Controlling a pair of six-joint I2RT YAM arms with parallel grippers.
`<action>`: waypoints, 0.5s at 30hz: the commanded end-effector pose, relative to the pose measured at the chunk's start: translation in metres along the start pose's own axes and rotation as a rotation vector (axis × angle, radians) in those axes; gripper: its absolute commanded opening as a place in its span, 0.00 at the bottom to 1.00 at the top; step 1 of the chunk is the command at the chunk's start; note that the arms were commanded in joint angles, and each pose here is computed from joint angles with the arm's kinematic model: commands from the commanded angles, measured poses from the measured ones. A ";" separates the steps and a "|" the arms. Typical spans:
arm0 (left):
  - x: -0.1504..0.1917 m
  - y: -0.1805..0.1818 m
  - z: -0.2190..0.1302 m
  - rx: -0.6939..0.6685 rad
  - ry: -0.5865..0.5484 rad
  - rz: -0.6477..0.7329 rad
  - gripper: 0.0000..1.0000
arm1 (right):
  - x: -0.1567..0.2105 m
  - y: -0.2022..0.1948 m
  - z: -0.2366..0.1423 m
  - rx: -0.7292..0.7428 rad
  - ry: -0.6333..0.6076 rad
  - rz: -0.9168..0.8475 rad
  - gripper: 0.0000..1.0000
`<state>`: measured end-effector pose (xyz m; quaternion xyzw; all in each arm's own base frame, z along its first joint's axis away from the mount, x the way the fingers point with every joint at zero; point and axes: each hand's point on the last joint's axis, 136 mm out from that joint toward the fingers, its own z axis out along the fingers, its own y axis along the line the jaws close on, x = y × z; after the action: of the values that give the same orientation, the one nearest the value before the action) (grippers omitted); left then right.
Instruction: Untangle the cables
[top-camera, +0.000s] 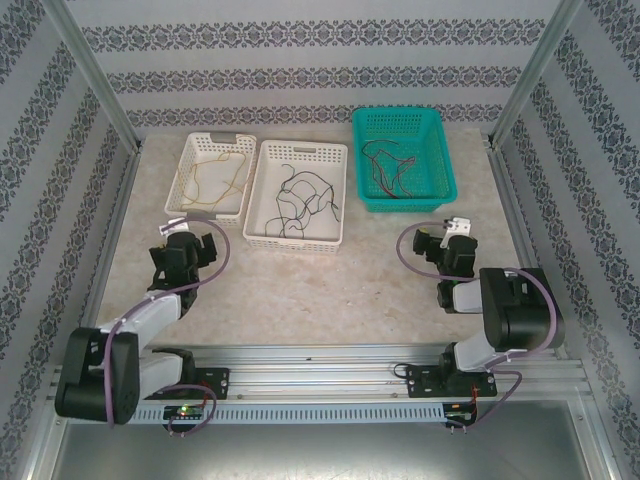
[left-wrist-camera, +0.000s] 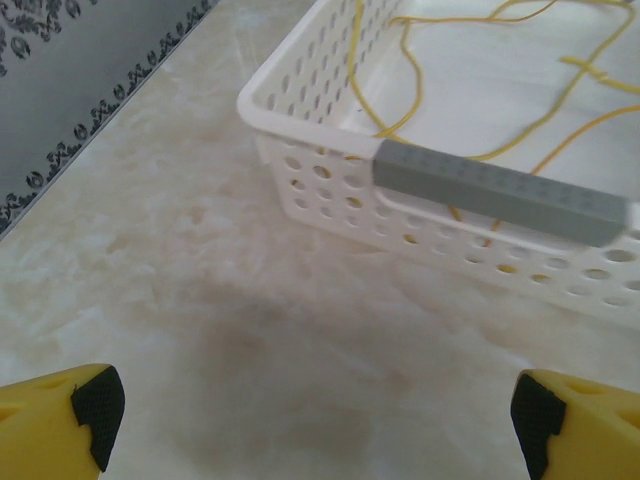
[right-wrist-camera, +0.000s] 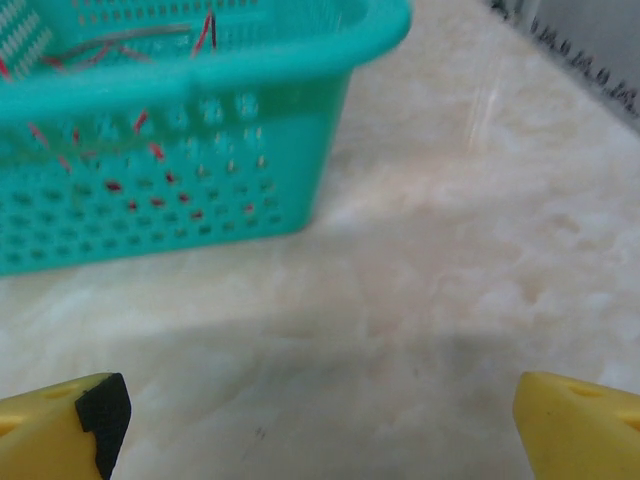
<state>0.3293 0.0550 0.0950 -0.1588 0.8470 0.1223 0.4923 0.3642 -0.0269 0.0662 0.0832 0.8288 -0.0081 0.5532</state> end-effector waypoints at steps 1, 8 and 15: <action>-0.027 0.001 0.011 -0.005 -0.112 -0.059 1.00 | -0.043 0.017 0.005 -0.070 -0.121 -0.032 0.98; -0.033 -0.032 0.042 0.156 -0.109 0.012 1.00 | -0.043 0.007 0.004 0.065 -0.121 -0.047 0.98; -0.019 -0.058 0.046 0.271 -0.158 0.084 1.00 | -0.038 0.013 0.006 0.068 -0.096 -0.084 0.98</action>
<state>0.3874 0.0321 0.0613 -0.0775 0.8505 0.0562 0.5171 0.3812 -0.0177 0.0898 0.0677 0.8112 -0.0448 0.5791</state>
